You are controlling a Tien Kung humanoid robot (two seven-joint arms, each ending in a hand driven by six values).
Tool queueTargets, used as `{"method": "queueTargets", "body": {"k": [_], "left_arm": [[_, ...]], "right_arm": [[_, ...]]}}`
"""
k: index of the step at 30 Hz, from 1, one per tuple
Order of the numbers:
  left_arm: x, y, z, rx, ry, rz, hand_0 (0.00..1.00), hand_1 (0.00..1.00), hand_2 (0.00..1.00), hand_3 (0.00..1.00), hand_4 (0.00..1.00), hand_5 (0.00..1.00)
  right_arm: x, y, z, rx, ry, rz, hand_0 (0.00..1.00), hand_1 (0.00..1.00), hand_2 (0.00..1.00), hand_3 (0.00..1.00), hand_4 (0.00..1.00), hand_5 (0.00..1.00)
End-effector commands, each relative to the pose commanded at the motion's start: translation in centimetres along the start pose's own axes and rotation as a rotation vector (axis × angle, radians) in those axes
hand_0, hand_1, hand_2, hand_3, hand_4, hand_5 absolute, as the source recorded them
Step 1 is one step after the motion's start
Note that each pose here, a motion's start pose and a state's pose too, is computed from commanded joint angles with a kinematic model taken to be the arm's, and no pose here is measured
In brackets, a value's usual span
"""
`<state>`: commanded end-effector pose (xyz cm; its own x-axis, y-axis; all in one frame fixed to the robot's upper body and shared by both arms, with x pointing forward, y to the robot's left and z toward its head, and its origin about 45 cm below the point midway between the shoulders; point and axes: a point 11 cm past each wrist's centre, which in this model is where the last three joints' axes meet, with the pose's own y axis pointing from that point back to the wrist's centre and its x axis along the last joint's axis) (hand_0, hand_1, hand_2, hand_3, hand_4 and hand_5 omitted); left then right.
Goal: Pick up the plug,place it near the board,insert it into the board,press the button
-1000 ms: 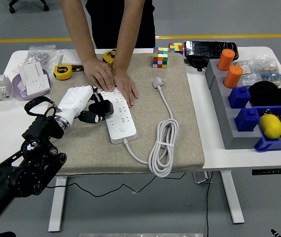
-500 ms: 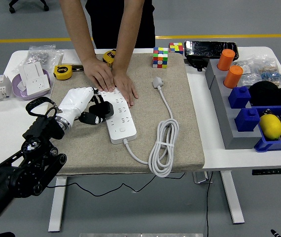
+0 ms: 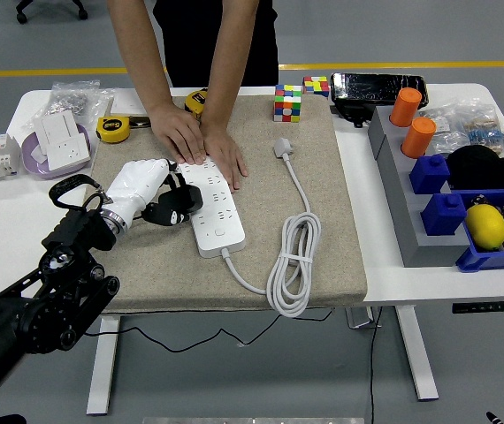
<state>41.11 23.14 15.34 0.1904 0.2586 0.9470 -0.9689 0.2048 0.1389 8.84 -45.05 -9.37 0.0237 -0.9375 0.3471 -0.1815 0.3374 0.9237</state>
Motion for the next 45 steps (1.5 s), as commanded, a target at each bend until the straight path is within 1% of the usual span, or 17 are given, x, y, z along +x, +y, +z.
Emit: {"method": "queueTargets", "body": {"k": [7,18,19,24,25,30,31,36,37,45], "left_arm": [[0.15,-0.10,0.04,-0.002,-0.021,-0.012,0.623,0.572,0.394,0.439,0.583,0.065],[0.68,-0.58,0.19,-0.001,-0.060,-0.043,0.634,0.583,0.398,0.439,0.583,0.062],[0.72,-0.61,0.21,-0.001,-0.062,-0.046,0.660,0.626,0.424,0.449,0.594,0.074],[0.82,-0.75,0.14,0.002,-0.059,-0.063,0.660,0.626,0.424,0.449,0.594,0.074],[0.81,-0.76,0.12,0.003,-0.057,-0.067,0.728,0.808,0.701,0.555,0.817,0.201],[0.81,-0.79,0.14,0.003,-0.056,-0.075,0.728,0.808,0.701,0.555,0.817,0.201],[0.81,-0.80,0.13,0.003,-0.057,-0.076,0.777,0.853,0.766,0.590,0.841,0.200],[0.87,-0.85,0.26,0.000,-0.058,-0.077,0.777,0.853,0.766,0.590,0.841,0.200],[0.89,-0.86,0.28,0.000,-0.058,-0.077,0.787,0.874,0.784,0.624,0.849,0.206],[1.00,-0.88,0.52,-0.007,-0.061,-0.074,0.795,0.880,0.791,0.631,0.853,0.203]], "right_arm": [[0.04,0.00,0.01,0.000,0.000,0.001,0.896,0.795,0.765,0.798,0.998,0.998],[0.09,0.00,-0.26,0.005,-0.005,0.002,0.896,0.795,0.765,0.798,0.998,0.998],[0.10,0.01,-0.28,0.005,-0.006,0.002,0.896,0.795,0.765,0.798,0.998,0.998],[0.09,0.01,-0.33,0.006,-0.007,0.002,0.896,0.795,0.765,0.798,0.998,0.998],[0.08,0.00,-0.33,0.007,-0.007,0.002,0.896,0.795,0.765,0.798,0.998,0.998],[0.07,0.00,-0.36,0.008,-0.008,0.002,0.896,0.795,0.765,0.798,0.998,0.998],[0.11,0.01,-0.39,0.008,-0.008,0.003,0.896,0.795,0.765,0.798,0.998,0.998],[0.19,0.01,-0.51,0.010,-0.009,0.005,0.896,0.795,0.765,0.798,0.998,0.998],[0.19,0.01,-0.52,0.011,-0.009,0.005,0.896,0.795,0.765,0.798,0.998,0.998],[0.19,0.01,-0.49,0.011,-0.010,0.006,0.896,0.795,0.763,0.798,0.998,0.998]]}}
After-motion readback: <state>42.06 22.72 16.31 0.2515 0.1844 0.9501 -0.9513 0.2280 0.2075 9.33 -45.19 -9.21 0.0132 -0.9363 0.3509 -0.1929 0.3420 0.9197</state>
